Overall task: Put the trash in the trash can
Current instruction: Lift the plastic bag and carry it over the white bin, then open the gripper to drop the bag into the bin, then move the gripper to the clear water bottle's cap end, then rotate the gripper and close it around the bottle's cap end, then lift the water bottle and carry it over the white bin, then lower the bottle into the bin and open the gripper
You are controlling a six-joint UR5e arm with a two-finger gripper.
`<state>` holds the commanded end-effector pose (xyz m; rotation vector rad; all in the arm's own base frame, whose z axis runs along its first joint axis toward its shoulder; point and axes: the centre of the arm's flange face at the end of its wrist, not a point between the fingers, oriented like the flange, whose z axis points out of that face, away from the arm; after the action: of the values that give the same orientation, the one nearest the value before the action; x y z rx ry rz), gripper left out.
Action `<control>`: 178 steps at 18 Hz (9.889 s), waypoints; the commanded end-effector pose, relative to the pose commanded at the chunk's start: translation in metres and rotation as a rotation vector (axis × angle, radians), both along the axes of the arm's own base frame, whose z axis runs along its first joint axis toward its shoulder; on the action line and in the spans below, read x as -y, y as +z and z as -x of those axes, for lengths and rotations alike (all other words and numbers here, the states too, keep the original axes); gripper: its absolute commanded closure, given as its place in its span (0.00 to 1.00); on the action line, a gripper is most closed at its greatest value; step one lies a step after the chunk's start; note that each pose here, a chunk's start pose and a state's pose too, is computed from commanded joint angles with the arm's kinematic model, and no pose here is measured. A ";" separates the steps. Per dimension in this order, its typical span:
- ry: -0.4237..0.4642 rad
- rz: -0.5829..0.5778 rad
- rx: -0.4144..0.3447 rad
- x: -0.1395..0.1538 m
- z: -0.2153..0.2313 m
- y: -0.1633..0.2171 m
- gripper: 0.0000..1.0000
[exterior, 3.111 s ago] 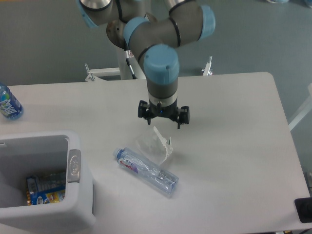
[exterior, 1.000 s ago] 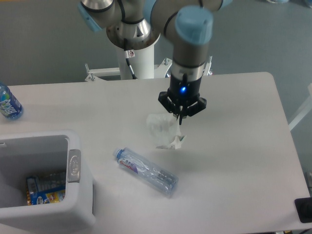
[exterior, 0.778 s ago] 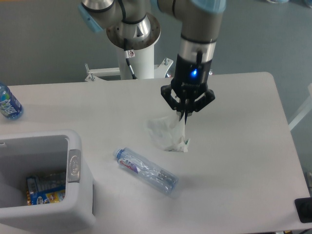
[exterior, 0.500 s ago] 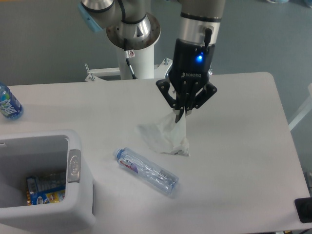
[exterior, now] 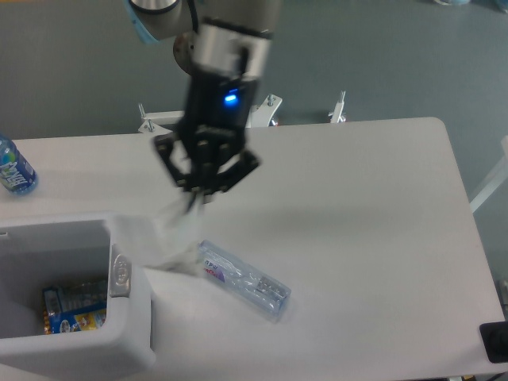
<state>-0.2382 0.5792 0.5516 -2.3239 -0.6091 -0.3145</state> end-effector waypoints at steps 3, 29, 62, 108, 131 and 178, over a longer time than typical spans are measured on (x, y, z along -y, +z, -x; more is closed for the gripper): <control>-0.085 0.008 0.000 -0.035 -0.036 -0.017 0.85; 0.475 0.094 0.135 0.018 0.103 -0.047 0.00; 0.699 0.617 0.219 0.020 0.189 -0.348 0.00; 0.717 0.518 0.063 0.028 0.187 -0.250 0.45; 0.691 -0.111 -0.106 0.053 0.170 0.052 0.50; 0.226 -0.204 -0.284 -0.046 0.052 0.062 0.00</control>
<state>-0.2899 0.6248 0.6140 -2.0322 -0.6565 0.0564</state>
